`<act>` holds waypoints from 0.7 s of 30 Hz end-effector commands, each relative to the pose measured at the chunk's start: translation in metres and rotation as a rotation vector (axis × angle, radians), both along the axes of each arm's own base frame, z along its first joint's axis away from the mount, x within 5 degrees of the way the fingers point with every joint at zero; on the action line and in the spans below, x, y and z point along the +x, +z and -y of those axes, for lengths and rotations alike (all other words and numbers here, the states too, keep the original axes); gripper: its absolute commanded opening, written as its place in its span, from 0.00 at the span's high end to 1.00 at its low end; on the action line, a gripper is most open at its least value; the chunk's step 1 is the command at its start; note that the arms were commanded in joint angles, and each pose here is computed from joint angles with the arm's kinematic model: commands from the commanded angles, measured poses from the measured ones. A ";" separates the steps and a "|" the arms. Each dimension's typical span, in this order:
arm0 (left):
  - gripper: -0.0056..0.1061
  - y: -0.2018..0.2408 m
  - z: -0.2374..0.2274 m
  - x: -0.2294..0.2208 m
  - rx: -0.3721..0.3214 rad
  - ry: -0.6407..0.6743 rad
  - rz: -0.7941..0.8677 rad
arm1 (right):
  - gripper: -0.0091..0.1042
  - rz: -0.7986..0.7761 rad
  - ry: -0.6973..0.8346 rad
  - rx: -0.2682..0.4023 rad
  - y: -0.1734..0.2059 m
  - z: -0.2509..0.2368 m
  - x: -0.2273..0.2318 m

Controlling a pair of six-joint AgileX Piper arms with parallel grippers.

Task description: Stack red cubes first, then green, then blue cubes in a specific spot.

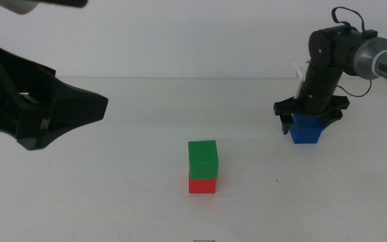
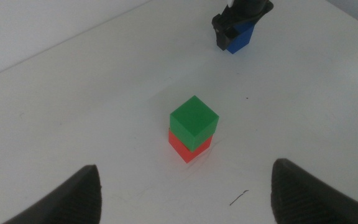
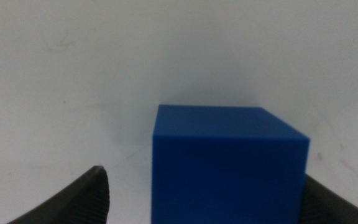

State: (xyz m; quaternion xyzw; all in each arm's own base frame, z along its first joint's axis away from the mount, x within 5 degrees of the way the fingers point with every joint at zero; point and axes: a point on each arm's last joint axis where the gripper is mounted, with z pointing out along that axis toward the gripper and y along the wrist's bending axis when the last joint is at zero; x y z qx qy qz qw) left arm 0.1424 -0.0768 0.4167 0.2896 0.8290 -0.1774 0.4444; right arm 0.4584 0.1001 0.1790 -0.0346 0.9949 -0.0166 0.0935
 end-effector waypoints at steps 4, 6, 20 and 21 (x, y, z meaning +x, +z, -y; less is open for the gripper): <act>0.11 0.014 0.001 0.000 -0.066 0.013 0.066 | 0.49 0.125 -0.026 0.002 0.039 0.010 0.003; 0.11 0.014 0.001 0.000 -0.066 0.013 0.066 | 0.68 0.128 -0.027 -0.009 0.039 0.011 0.003; 0.11 0.014 0.001 0.000 -0.066 0.013 0.066 | 0.93 0.285 -0.042 0.017 0.143 -0.018 -0.093; 0.11 0.014 0.001 0.000 -0.066 0.013 0.066 | 0.93 0.284 -0.049 0.017 0.144 -0.019 -0.104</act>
